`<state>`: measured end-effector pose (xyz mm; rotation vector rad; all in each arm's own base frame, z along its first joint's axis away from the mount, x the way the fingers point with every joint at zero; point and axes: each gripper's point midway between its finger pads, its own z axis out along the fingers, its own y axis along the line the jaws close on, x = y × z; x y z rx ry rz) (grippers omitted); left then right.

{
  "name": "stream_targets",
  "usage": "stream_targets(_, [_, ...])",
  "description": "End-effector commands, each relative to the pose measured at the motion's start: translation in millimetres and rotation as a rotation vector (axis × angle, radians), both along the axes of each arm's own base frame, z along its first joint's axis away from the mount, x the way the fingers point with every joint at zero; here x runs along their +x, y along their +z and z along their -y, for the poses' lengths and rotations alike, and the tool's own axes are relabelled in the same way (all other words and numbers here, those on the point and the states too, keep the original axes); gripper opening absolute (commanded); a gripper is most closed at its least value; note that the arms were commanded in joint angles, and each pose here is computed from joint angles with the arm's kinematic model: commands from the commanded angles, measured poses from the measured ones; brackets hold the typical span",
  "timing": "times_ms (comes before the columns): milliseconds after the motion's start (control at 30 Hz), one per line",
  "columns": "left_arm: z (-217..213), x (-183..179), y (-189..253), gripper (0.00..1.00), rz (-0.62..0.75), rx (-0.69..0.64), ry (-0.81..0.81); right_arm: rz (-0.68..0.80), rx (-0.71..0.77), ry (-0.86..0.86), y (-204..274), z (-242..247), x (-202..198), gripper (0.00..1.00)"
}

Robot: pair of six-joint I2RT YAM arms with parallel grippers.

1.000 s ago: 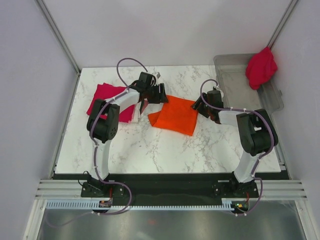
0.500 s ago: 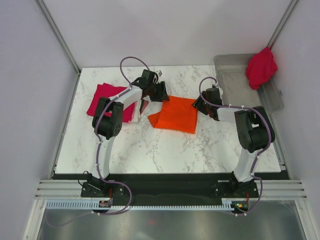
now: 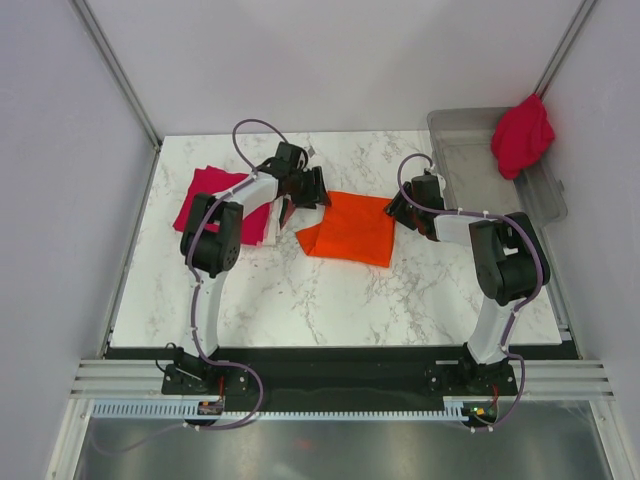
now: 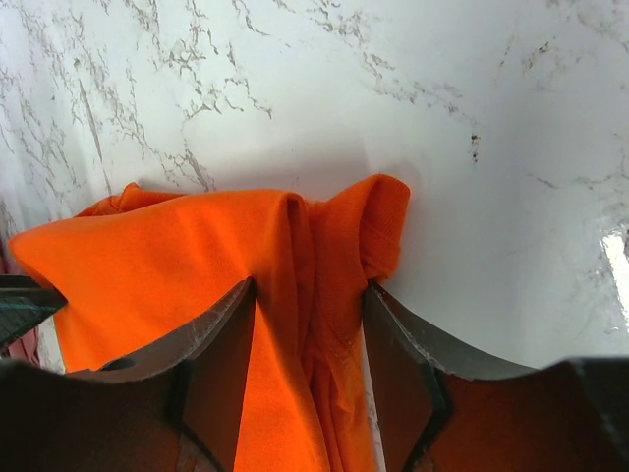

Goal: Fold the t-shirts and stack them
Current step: Fold the tshirt

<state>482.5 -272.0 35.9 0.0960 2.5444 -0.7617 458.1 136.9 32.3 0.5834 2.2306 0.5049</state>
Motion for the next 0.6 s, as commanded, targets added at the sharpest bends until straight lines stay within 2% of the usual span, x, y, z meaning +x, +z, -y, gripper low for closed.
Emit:
stream_targets(0, [-1.6, 2.1, 14.6, 0.6, 0.011, -0.044, 0.003, -0.01, -0.034, -0.001, -2.9, 3.8, 2.6, 0.56])
stream_targets(400, [20.3, -2.8, 15.0, 0.55, 0.01, -0.128, -0.084, -0.023, -0.026, 0.019, -6.6, 0.7, 2.1, 0.55])
stream_targets(567, [21.3, -5.7, 12.5, 0.48, -0.008, -0.132, -0.093, -0.021, -0.025, 0.024, -5.8, -0.7, 2.8, 0.52])
